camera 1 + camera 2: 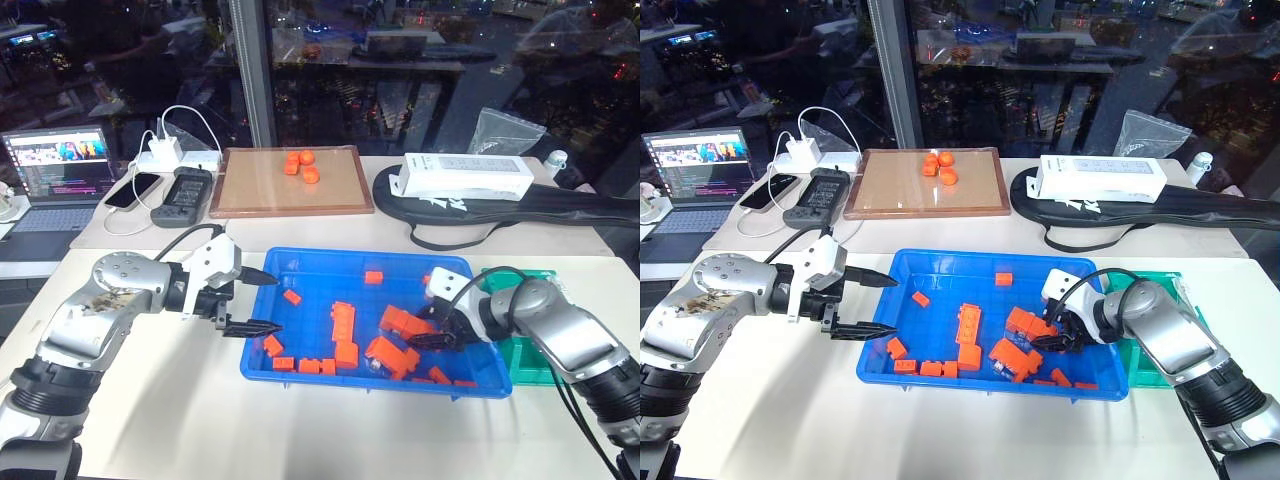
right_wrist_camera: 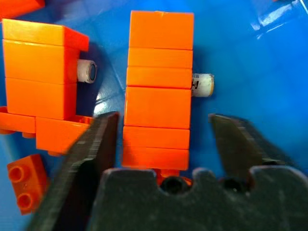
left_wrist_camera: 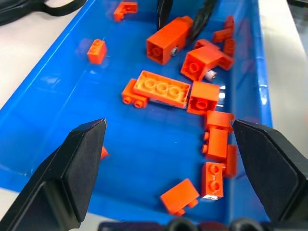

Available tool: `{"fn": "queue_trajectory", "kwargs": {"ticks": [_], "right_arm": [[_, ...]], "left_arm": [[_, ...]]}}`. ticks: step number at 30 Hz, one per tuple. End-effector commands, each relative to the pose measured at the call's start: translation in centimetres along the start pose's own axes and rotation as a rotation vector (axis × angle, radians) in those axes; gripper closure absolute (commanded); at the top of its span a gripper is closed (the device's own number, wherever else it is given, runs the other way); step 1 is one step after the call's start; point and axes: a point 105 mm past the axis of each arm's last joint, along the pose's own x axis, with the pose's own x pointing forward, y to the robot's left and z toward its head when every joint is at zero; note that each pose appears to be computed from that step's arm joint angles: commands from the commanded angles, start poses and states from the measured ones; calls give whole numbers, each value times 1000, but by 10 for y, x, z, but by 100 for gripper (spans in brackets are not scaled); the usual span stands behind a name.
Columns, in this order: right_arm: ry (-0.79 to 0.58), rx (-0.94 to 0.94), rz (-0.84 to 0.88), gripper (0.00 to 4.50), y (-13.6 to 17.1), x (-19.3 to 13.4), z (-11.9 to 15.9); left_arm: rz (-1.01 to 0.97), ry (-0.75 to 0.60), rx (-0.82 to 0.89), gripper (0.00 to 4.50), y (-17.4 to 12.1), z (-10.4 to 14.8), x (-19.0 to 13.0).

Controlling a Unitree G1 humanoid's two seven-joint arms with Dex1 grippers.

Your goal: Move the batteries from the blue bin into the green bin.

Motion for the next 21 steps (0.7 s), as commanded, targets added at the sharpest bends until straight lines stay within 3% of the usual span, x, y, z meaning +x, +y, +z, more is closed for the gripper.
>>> {"fn": "queue_trajectory", "kwargs": {"ticks": [1,2,10,14,19,21], "right_arm": [[-49,-47,-53,272,-10,-14,19],[-58,-54,-65,303,-12,-17,22],[-104,-132,-162,302,-36,-33,49],[-14,-250,-277,302,-60,-22,41],[58,-273,-296,302,-71,-21,28],[70,-272,-309,202,-75,-24,25]], "left_arm": [[3,-6,48,0,0,9,-2],[3,-7,50,0,1,9,-1],[-2,-10,56,0,4,8,2],[-3,-28,75,0,6,13,8],[-43,-23,69,0,0,13,6],[-40,-15,78,0,2,13,5]]}}
